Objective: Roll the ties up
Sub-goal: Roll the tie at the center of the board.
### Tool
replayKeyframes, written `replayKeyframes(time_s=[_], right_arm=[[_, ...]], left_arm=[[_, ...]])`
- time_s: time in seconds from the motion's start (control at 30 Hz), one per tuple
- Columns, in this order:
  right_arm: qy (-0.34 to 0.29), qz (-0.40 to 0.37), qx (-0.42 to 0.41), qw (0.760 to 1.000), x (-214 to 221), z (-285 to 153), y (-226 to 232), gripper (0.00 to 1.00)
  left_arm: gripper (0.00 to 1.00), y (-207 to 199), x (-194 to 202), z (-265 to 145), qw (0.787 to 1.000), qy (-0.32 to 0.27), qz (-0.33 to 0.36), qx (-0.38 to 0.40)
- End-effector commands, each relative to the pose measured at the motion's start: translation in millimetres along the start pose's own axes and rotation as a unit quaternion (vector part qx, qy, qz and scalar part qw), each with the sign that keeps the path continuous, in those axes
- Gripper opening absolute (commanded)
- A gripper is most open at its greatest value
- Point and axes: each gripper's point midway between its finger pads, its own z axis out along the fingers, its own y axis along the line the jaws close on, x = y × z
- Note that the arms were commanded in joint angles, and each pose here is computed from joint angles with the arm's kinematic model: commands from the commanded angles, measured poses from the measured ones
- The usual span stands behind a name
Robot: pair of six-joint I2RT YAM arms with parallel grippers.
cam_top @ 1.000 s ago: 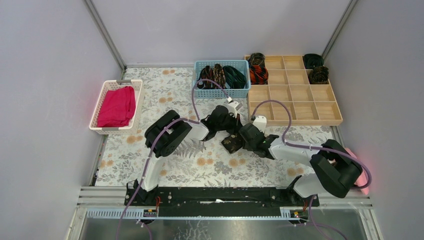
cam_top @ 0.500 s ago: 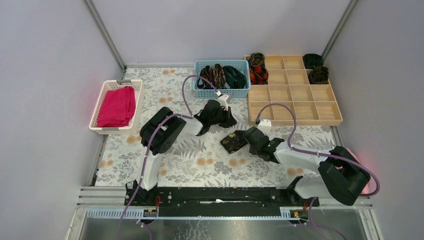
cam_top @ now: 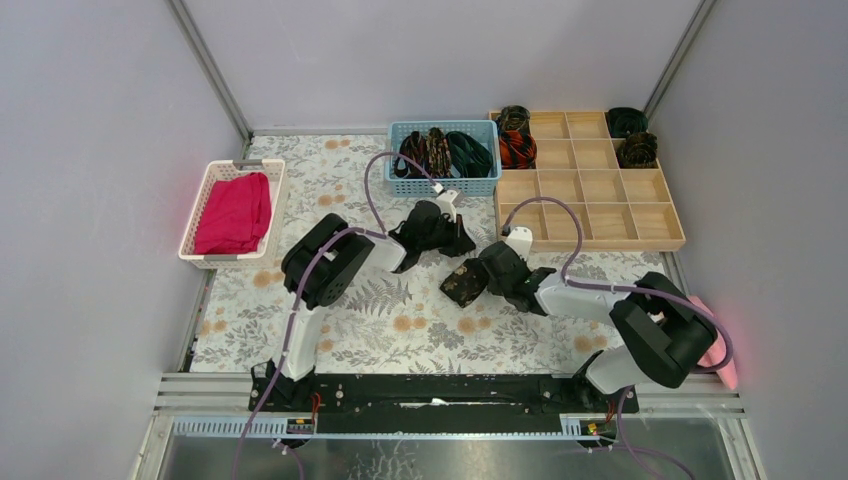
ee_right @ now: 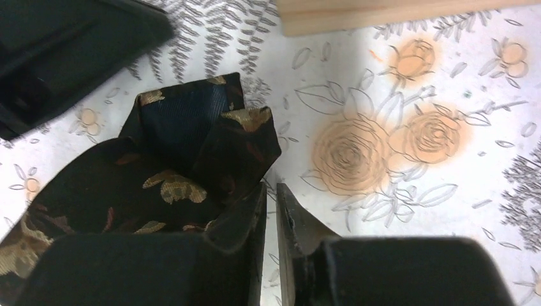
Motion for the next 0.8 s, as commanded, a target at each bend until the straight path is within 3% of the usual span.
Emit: replayKeyframes(time_s=[0.0, 0.2, 0.33, 0.57, 0.77], right_arm=[[0.038, -0.007, -0.025, 0.999, 14, 9, 14, 0.17], [0.039, -0.008, -0.02, 0.999, 12, 6, 13, 0.16], [0.029, -0.015, 0.014, 0.999, 9, -8, -10, 0.16], [-0.013, -0.063, 0.031, 0.997, -15, -58, -26, 0.2], [-0.062, -0.162, 0.033, 0.984, -34, -103, -5, 0.28]], left_arm=[[0.0, 5, 70, 0, 0.996, 0.091, -0.022, 0.002], [0.0, -7, 77, 3, 0.994, 0.099, -0.022, 0.029], [0.0, 3, 66, 1, 0.996, 0.084, -0.017, -0.01], [0.01, 27, 6, -22, 0.99, 0.009, -0.007, -0.14], [0.01, 30, -49, -89, 0.961, -0.088, -0.054, -0.258]])
